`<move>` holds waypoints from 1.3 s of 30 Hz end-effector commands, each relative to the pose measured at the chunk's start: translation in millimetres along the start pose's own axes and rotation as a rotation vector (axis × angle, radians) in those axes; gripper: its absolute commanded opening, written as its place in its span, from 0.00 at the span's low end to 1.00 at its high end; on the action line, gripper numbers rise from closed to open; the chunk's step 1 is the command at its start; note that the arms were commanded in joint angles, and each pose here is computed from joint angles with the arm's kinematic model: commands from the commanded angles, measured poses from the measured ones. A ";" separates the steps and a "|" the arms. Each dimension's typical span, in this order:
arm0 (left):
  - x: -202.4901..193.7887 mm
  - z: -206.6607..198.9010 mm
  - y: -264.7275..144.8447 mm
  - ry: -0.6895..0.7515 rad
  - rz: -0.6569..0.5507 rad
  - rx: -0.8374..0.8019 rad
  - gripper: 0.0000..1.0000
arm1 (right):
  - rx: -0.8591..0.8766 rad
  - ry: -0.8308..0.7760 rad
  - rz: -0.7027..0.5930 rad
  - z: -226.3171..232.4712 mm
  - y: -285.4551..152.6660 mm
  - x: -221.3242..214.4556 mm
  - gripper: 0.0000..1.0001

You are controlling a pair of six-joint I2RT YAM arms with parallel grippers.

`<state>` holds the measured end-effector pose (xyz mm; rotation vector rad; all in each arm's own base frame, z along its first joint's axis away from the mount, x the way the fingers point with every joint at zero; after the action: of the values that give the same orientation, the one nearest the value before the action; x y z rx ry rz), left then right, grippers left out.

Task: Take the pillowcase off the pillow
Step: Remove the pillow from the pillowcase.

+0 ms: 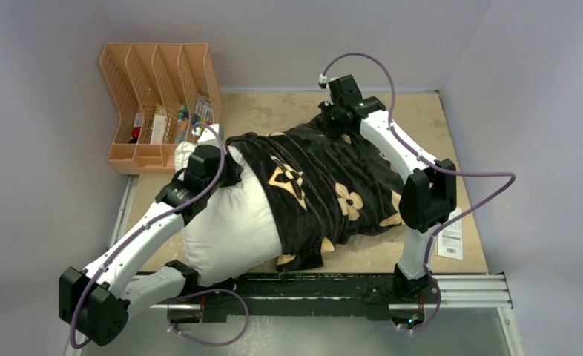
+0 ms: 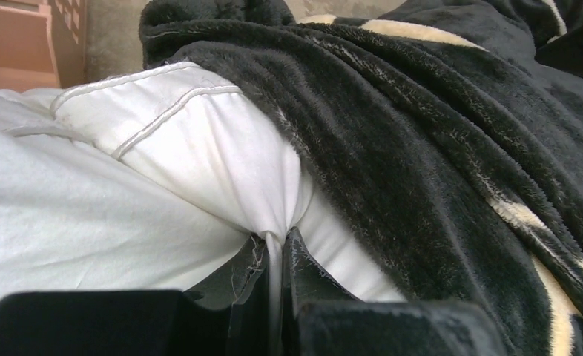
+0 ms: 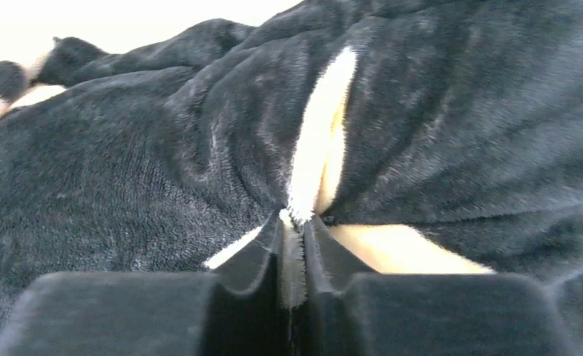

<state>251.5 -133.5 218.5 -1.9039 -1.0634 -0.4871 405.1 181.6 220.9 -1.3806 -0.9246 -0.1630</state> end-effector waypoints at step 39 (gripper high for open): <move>-27.3 31.4 -28.5 0.039 0.071 0.101 0.00 | -0.217 -0.051 -0.065 15.3 -46.4 -1.5 0.25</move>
<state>230.4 -128.7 222.9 -1.9173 -1.1071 -0.4732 359.0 230.6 240.3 -1.2902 -1.0281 -0.1032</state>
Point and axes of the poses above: each gripper's point midway between its finger pads, its own y axis out along the fingers, its own z axis along the line the jaws close on, x = y × z, the point moved 6 cm from there along -y, back along the fingers, and after that the axes turned 14 degrees about -y, right-handed, at the moved point
